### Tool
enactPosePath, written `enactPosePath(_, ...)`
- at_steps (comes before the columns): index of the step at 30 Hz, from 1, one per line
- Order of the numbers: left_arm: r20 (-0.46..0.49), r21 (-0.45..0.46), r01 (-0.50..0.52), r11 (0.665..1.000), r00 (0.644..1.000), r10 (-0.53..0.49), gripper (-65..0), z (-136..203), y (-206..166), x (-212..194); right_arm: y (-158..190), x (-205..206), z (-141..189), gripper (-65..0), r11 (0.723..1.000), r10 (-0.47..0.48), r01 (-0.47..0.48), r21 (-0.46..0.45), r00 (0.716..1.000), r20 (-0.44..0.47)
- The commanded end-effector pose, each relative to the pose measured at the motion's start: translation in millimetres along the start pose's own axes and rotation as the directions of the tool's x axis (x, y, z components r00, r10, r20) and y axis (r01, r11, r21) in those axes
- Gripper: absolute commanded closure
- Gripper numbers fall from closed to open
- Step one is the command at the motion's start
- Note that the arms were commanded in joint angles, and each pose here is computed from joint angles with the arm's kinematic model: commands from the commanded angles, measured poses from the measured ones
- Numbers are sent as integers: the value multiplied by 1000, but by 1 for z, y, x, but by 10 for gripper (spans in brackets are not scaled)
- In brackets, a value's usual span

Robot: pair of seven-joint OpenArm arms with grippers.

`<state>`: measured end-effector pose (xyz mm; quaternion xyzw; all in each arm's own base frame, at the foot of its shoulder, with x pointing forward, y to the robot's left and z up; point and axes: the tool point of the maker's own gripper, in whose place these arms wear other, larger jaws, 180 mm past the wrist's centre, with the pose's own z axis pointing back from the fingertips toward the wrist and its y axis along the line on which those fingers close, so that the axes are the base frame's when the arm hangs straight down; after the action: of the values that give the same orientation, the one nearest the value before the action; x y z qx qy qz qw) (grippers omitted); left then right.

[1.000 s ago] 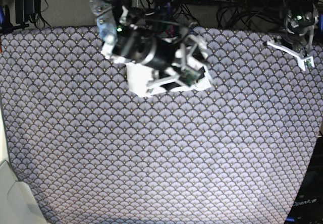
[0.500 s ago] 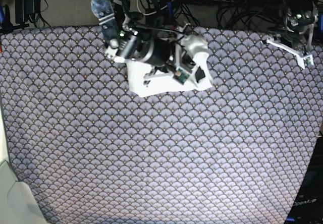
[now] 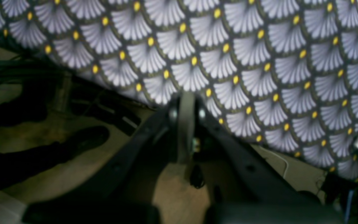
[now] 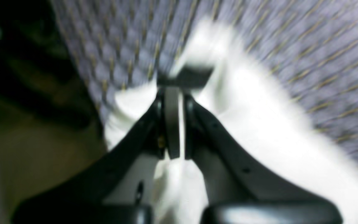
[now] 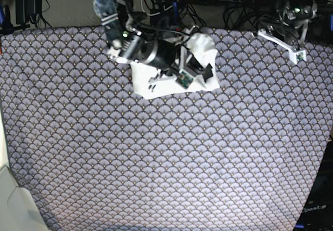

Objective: Fold the T-shirt properly
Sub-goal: 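Lower the folded bundle and open the right gripper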

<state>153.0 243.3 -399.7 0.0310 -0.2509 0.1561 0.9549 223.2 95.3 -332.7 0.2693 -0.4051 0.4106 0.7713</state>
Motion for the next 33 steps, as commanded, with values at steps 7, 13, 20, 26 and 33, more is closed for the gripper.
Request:
enactPosePath(7,-40,-160,69,985,996,-76,-3,3,-60,-21,-10,12,26,0,995,80,-80,-51,997,-3)
enactPosePath(13,-27,-269,127,955,990,-139,-3,1,-109,-18,-31,-14,41,0,992,50,-57,-109,997,-65)
enactPosePath(20,-36,-333,171,927,980,-193,-3,-7,-139,-22,-47,-34,55,0,987,22,-39,-159,994,-110)
enactPosePath(26,-94,-331,173,928,972,-215,-3,-22,-141,-40,-65,-41,66,0,976,-9,-17,-217,993,-119)
enactPosePath(33,-129,-345,126,930,975,-180,-3,-36,-157,-41,-84,-37,80,0,959,-12,-18,-282,995,-104)
